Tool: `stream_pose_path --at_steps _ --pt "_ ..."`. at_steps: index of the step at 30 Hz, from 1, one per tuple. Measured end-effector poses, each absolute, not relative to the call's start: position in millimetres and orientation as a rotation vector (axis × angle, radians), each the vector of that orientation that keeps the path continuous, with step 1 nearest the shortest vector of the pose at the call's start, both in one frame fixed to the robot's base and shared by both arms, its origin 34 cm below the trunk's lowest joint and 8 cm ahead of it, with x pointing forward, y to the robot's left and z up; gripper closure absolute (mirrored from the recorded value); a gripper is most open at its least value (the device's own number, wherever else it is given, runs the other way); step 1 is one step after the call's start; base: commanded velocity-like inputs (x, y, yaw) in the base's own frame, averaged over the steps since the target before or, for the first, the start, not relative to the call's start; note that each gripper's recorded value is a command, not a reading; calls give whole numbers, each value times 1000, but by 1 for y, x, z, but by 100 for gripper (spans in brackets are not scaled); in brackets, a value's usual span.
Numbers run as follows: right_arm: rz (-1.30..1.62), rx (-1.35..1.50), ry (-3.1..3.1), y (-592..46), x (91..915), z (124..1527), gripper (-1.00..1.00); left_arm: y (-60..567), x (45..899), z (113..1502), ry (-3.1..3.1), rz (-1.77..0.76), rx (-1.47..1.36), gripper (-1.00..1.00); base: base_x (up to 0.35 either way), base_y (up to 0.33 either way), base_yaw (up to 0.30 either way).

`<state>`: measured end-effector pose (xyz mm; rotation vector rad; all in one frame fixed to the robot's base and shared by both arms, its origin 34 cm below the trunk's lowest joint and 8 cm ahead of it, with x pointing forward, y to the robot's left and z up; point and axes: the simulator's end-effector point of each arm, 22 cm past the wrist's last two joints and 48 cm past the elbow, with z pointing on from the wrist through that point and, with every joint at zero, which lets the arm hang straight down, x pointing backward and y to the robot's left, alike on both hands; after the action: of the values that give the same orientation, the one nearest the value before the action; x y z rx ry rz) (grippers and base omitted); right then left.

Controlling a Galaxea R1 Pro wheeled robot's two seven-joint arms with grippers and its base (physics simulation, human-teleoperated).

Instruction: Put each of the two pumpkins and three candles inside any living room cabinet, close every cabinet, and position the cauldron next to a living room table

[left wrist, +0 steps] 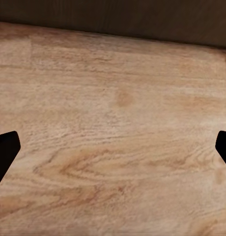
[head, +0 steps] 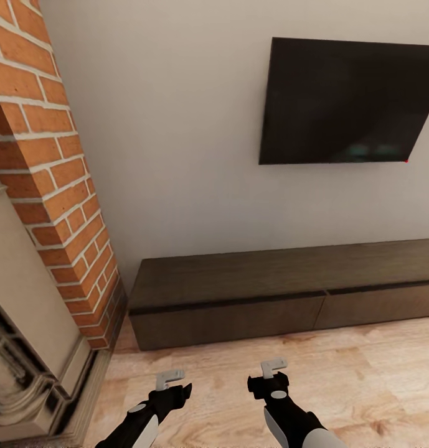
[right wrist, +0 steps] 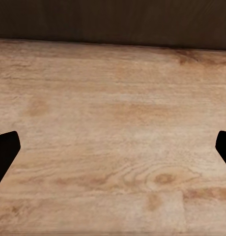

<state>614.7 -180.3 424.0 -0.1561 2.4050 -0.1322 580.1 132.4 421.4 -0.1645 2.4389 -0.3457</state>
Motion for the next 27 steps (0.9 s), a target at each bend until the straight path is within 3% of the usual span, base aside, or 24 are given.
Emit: stream_pose_path --at_steps 27 --pt "-124 -157 2405 -180 614 420 -100 126 587 427 2414 -444 -333 -100 -3 0 0"
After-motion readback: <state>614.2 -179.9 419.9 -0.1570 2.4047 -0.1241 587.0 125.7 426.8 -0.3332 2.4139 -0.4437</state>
